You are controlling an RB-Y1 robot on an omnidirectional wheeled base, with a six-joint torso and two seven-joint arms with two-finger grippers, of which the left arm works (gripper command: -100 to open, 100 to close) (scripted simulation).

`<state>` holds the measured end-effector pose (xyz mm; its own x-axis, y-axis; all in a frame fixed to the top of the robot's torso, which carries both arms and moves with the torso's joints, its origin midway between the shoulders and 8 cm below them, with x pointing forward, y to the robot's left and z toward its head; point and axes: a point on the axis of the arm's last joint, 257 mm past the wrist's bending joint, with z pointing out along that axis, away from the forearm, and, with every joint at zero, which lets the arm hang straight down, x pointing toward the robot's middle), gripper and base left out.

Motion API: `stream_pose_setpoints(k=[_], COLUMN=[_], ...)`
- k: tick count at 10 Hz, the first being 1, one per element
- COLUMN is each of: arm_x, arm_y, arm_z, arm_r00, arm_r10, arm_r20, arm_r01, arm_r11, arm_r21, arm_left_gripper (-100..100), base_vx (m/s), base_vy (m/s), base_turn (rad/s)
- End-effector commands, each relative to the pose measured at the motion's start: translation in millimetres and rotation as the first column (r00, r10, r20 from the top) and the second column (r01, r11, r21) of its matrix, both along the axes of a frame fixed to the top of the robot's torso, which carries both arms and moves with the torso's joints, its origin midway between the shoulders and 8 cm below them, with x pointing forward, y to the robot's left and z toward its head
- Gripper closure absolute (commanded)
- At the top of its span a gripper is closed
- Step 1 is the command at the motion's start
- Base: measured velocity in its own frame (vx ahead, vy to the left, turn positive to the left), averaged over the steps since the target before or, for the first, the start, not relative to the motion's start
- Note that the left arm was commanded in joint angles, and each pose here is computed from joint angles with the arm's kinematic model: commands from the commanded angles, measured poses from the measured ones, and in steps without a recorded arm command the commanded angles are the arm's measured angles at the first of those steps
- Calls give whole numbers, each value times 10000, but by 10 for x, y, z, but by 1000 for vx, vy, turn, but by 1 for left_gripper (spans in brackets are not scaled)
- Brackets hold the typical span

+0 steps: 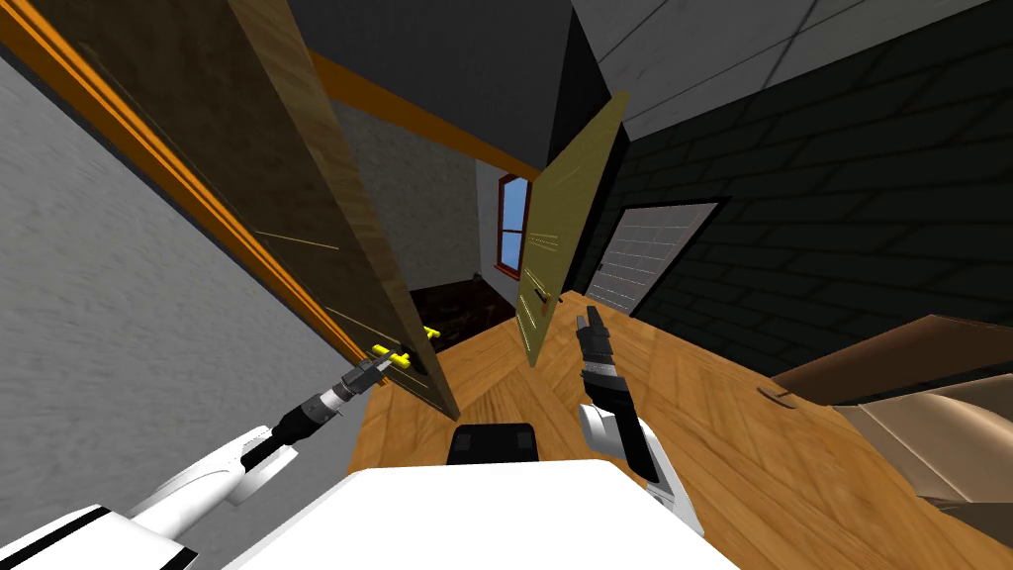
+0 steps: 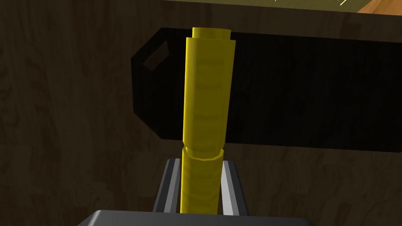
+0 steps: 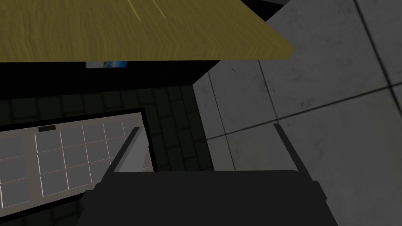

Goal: Pull the door open

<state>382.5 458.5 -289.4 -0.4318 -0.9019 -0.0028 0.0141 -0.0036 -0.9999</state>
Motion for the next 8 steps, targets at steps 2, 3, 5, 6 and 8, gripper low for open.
stream_pose_setpoints(k=[2,3,5,6,8], arm_x=[-41,-91,-142,-192,-272], arm_y=[4,-20,-37,-42,-13], arm_z=[-24,-22,-21,-22,-31], arm_r00=[10000,9998,9994,9989,9985], arm_r10=[-51,-213,-356,-464,-538], arm_r20=[-44,-34,-36,-52,-132], arm_r01=[50,213,356,464,538], arm_r11=[10000,9998,9994,9989,9985], arm_r21=[-28,-38,-41,-32,29], arm_left_gripper=[100,100,100,100,100], base_vx=[-28,-52,-131,-104,-151], base_vy=[5,45,102,97,134], base_turn=[29,-77,-120,-57,-35])
